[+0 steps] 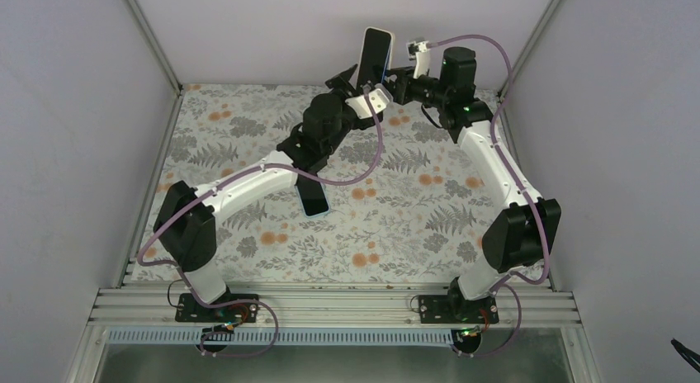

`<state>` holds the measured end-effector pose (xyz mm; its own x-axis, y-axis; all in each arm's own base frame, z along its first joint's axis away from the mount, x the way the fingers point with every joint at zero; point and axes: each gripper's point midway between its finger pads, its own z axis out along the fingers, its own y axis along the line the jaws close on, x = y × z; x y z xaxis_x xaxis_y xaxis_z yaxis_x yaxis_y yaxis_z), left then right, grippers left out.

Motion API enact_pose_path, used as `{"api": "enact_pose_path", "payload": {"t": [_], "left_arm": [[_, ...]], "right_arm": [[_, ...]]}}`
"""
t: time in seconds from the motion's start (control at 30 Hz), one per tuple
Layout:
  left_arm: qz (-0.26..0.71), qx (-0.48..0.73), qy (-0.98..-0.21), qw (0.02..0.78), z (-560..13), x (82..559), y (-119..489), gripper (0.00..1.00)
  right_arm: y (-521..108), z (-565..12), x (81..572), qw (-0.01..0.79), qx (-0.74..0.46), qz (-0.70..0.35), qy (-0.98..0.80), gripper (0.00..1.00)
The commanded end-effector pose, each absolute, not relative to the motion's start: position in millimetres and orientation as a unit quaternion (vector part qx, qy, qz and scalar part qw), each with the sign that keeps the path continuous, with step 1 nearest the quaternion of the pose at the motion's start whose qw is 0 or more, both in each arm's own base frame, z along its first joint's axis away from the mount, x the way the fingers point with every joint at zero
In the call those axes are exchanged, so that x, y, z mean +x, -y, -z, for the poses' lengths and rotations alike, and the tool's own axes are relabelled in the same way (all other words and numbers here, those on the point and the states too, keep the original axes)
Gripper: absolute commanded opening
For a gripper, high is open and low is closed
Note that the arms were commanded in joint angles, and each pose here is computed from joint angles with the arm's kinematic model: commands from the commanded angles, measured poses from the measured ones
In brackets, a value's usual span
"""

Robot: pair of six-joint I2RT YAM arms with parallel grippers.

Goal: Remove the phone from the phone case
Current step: Remove the phone case from the phone.

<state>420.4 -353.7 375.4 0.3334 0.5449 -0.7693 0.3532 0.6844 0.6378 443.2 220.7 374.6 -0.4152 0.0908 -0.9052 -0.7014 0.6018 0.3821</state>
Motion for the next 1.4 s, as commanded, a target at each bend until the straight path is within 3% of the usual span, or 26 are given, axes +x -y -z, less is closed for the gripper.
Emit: {"api": "enact_pose_path", "payload": {"t": [0.0,0.13,0.3,0.57,0.83,1.03,1.37], "left_arm": [[-0.142,0.315,-0.552,0.759,-411.4,424.9,323.3,0.96],[-0.256,0.261,-0.498,0.786,-417.2,416.6,311.5,0.94],[-0.323,0.187,-0.444,0.815,-425.4,407.1,297.7,0.88],[-0.352,0.161,-0.424,0.819,-422.1,411.1,293.3,0.72],[-0.386,0.155,-0.367,0.832,-422.7,406.9,305.2,0.69],[-0.422,0.141,-0.322,0.836,-423.6,403.3,311.6,0.58],[-0.42,0.141,-0.327,0.834,-424.2,410.3,315.7,0.34]], "right_arm": [[-221.5,-406.4,428.9,0.521,-0.226,-0.414,-0.711,0.03],[-224.7,-406.9,427.4,0.51,-0.22,-0.433,-0.71,0.03],[-230.5,-410.5,423.9,0.497,-0.227,-0.459,-0.7,0.03],[-234.4,-411.2,406.7,0.481,-0.247,-0.482,-0.69,0.03],[-247.3,-404.7,384.2,0.431,-0.284,-0.547,-0.659,0.03],[-250.1,-399.3,376.8,0.41,-0.298,-0.561,-0.654,0.03],[-250.2,-401.1,366.4,0.407,-0.31,-0.566,-0.646,0.03]]}}
